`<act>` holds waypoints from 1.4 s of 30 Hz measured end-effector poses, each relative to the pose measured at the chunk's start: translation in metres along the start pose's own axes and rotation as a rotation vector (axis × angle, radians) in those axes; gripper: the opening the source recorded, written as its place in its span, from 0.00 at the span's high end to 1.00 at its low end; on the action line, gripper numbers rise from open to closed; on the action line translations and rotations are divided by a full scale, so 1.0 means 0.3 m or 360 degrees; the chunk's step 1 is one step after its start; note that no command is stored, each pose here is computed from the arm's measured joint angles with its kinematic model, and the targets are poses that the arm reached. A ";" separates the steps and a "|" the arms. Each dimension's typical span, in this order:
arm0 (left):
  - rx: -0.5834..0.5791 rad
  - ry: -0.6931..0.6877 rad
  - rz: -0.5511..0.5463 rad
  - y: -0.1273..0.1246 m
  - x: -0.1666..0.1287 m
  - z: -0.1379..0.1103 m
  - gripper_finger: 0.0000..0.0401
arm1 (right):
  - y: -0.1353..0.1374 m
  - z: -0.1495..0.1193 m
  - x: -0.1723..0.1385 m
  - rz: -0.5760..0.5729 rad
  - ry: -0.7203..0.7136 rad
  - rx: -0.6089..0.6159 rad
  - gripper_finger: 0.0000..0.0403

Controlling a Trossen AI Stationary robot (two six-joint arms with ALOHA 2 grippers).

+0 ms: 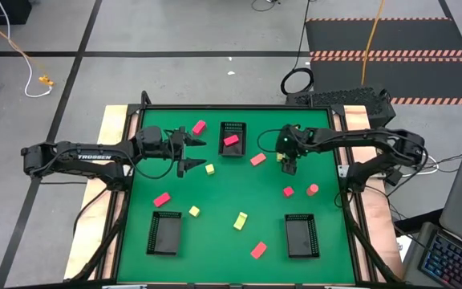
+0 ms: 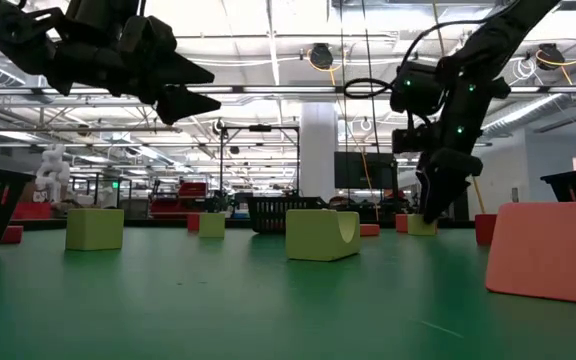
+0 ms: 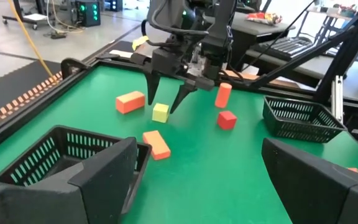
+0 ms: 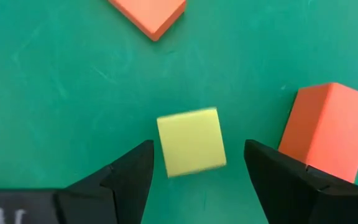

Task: Sort & place blocks by color
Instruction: Put the green block into the bottom right black bin

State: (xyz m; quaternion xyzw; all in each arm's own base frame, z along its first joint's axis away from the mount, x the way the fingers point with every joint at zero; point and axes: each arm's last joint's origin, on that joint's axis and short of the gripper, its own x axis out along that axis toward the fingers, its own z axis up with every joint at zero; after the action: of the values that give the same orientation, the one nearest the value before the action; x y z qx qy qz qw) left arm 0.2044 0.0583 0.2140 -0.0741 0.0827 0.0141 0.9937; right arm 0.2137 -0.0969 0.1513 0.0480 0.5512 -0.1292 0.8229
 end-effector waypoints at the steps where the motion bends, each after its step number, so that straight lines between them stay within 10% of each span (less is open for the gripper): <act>1: -0.0009 0.0001 -0.0003 -0.001 0.000 0.000 0.14 | 0.000 0.002 0.003 -0.0001 -0.0005 -0.0005 0.40; 8: -0.0016 0.0006 -0.0003 -0.007 0.003 -0.002 0.14 | 0.000 0.006 0.023 0.0000 0.0000 -0.0063 0.43; 15: -0.0051 0.0012 0.0047 -0.003 0.005 -0.006 0.14 | 0.021 0.025 0.038 0.0010 -0.0066 -0.0137 0.69; 42: -0.0118 0.0075 0.0100 -0.013 0.011 -0.022 0.14 | 0.334 -0.083 -0.318 0.0623 -0.0341 -0.0292 0.69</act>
State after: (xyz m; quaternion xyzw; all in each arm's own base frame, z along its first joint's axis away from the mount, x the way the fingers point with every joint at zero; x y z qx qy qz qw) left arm 0.2068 0.0534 0.2076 -0.1086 0.1077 0.0468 0.9871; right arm 0.1839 0.0202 0.2229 0.0651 0.4503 0.0790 0.8870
